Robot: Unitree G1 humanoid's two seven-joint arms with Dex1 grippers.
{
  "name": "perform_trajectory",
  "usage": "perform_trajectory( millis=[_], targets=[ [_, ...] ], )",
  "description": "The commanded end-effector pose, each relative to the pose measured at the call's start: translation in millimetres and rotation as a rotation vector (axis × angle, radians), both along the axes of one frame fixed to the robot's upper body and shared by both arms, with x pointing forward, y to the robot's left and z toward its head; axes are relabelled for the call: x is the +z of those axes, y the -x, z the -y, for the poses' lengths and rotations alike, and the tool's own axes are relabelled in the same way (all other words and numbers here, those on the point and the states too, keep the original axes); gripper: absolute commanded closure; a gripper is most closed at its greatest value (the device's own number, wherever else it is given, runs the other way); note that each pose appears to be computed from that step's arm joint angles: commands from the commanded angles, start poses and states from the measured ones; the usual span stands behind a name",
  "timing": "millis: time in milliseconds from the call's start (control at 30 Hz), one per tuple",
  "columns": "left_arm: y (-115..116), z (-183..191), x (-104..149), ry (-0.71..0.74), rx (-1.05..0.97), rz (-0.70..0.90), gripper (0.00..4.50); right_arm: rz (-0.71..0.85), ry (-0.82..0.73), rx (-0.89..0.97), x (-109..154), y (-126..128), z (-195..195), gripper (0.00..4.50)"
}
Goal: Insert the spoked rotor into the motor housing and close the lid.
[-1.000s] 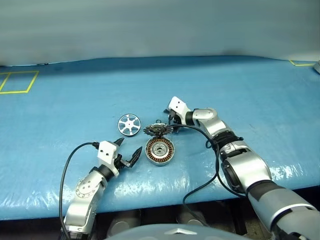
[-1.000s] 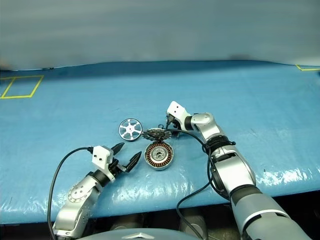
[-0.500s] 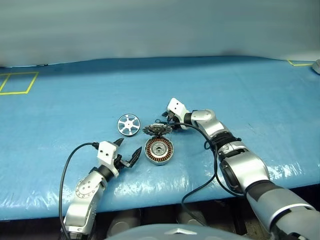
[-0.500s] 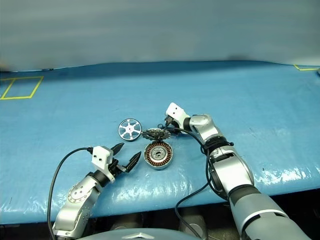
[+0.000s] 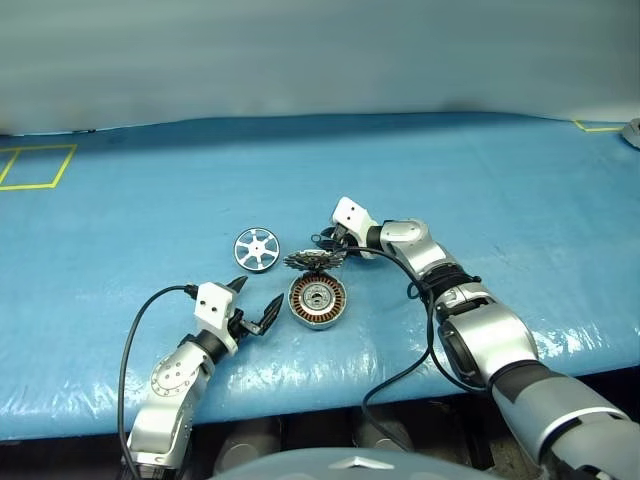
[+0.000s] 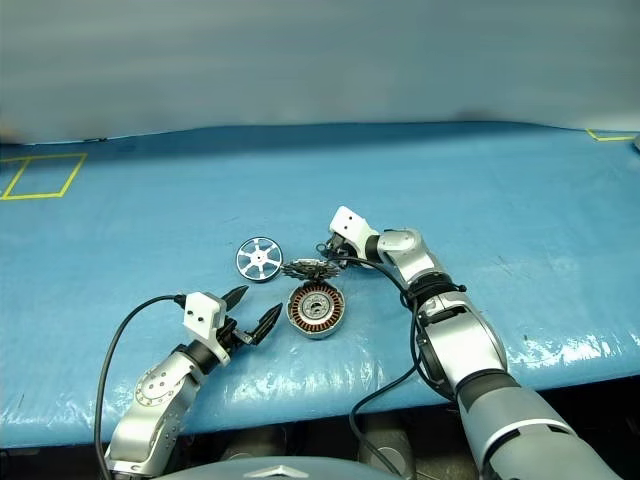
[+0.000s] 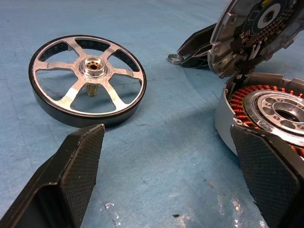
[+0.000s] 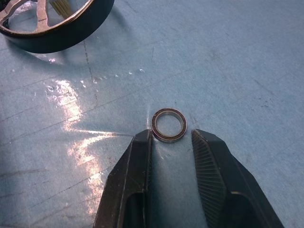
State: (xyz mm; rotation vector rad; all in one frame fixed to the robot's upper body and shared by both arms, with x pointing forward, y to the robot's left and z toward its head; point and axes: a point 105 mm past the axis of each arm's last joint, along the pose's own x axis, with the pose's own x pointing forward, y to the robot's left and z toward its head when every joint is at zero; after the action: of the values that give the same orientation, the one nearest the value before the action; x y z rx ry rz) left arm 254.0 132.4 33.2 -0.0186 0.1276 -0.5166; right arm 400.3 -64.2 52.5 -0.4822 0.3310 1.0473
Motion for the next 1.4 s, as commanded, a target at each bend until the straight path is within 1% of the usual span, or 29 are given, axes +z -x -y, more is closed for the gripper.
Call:
perform_trajectory(
  millis=[33,300,467,500,533,633,900,1000,1100,1167,1233,1333,1400],
  targets=[
    [-1,1,14,0.005,0.0,0.06,0.0,-0.029,0.024,-0.001,-9,3,1,3.15],
    [0,1,14,0.006,0.007,0.06,0.0,-0.012,0.039,0.005,-9,3,-2,3.15],
    [0,1,14,0.008,0.01,0.058,0.0,-0.02,-0.017,0.0,0,0,-9,3.15],
    [0,1,14,0.008,0.01,0.057,0.0,-0.019,-0.022,-0.002,1,-1,-10,2.76],
    [1,1,14,0.009,0.01,0.057,0.0,-0.018,-0.023,-0.004,2,-1,-10,2.54],
    [0,2,14,0.01,0.009,0.057,0.0,0.012,-0.006,-0.008,3,-3,-10,1.62],
    [0,3,15,0.009,0.005,0.06,0.0,0.0,-0.003,-0.005,-1,-1,-10,1.62],
    [-1,3,16,0.008,0.007,0.064,0.0,0.016,-0.015,-0.054,4,-7,-4,1.62],
    [-1,1,16,0.008,0.009,0.063,0.0,0.023,-0.071,-0.133,14,-16,8,2.17],
    [-2,2,14,0.01,0.002,0.057,0.0,0.026,-0.137,-0.169,25,-20,14,2.82],
    [-3,5,13,0.014,-0.01,0.055,0.0,0.031,-0.178,-0.16,34,-21,16,3.48],
    [-4,7,14,0.019,-0.032,0.055,0.0,0.024,-0.187,-0.114,43,-17,16,4.49],
    [-5,9,13,0.022,-0.045,0.055,0.0,0.031,-0.215,-0.099,54,-15,14,4.49]
  ],
)
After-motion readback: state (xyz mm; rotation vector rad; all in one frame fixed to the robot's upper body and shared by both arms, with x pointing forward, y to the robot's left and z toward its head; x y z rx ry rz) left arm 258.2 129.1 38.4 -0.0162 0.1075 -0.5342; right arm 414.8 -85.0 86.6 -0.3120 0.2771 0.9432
